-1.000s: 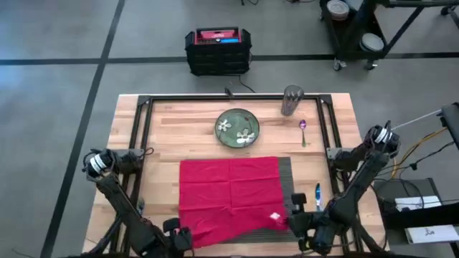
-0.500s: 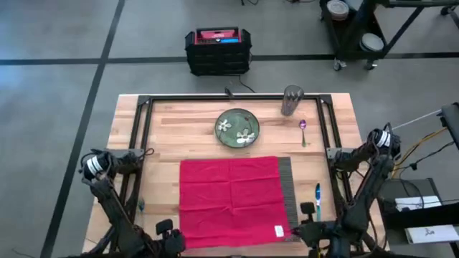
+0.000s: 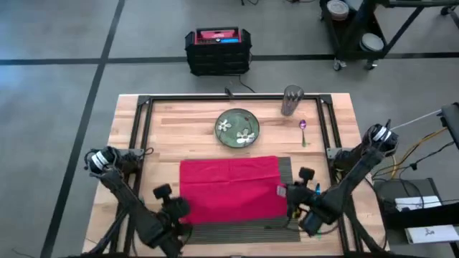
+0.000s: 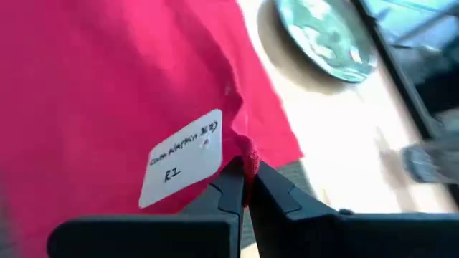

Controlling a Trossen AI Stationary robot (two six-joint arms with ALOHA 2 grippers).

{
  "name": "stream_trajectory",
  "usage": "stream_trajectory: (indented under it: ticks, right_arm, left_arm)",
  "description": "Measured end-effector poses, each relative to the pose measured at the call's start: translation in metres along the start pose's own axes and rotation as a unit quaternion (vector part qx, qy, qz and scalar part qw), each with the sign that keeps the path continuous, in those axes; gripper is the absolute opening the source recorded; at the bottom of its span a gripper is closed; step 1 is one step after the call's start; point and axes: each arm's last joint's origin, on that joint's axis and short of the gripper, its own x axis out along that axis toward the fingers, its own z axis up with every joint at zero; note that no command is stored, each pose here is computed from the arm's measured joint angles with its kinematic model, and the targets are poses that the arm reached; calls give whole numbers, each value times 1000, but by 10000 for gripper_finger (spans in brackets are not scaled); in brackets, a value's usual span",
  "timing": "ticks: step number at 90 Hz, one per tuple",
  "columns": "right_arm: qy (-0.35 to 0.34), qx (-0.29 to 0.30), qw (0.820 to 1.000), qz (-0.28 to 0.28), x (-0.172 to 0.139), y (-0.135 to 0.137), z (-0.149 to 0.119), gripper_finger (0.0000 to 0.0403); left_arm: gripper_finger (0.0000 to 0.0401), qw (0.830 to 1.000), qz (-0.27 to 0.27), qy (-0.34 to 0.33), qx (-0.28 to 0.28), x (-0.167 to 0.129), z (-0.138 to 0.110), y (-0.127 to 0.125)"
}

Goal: Set table place
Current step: Fold the red table napkin

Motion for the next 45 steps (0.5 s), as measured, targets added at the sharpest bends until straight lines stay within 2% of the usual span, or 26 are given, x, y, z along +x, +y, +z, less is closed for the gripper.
stream_trajectory:
  ticks: [20,45]
  right_arm:
    - [37,-9,998,-53,33,-18,4,0]
    - [58,10,995,-76,69,-30,-3,0]
  left_arm:
    - [0,998,51,30,36,33,9,22]
    - [0,993,97,51,35,69,-1,35]
